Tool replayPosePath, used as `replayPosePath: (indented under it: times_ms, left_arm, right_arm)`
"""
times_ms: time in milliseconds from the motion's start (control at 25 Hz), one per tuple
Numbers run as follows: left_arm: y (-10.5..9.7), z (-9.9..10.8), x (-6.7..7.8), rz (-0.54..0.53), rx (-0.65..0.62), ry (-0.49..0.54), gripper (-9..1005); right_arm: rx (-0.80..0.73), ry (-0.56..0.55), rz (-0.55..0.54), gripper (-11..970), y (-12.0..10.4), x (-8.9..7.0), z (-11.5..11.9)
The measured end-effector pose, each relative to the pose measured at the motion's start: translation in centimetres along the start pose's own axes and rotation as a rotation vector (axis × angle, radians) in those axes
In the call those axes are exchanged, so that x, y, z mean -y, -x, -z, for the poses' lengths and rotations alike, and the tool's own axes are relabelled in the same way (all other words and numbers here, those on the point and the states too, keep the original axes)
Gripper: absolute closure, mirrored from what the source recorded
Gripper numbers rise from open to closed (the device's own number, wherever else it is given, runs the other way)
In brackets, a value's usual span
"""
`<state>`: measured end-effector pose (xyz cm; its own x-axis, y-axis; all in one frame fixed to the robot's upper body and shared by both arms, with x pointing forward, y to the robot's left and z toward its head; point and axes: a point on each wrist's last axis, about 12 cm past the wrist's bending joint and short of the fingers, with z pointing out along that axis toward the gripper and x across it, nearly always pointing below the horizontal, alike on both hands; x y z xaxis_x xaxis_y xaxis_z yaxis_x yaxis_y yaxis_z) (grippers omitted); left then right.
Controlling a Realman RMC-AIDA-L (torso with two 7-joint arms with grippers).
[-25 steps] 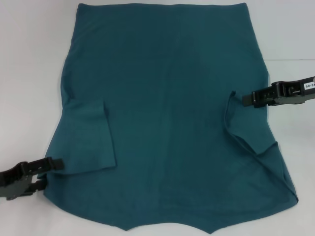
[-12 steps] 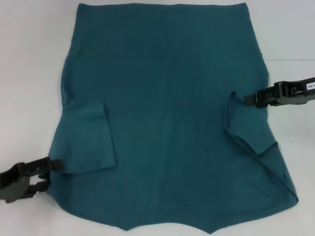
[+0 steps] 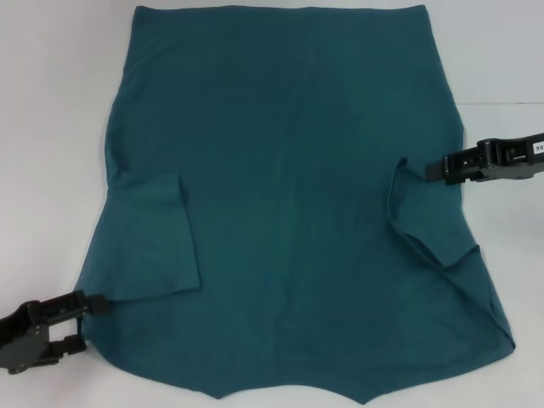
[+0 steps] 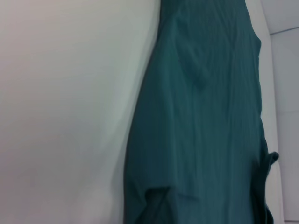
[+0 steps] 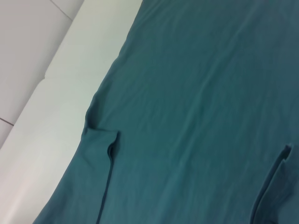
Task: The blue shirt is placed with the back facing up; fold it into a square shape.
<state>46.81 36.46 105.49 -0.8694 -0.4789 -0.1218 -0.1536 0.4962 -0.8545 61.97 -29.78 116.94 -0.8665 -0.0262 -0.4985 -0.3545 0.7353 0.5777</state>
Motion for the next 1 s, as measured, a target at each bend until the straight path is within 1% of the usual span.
replayPosePath:
  times_ms: [280, 480, 1000]
  left_arm:
    - [-0.4, -0.2, 0.1, 0.012, -0.025, -0.016, 55]
    - [-0.6, -0.5, 0.0, 0.025, -0.029, -0.013, 76]
    - [0.2, -1.0, -0.8, 0.066, 0.039, 0.037, 80]
  right_arm:
    - [0.004, 0.001, -0.002, 473, 0.0, 0.0, 0.1]
    - [0.008, -0.001, -0.004, 473, 0.1, 0.1, 0.2]
    - [0.023, 0.000, -0.014, 472, 0.2, 0.3, 0.6]
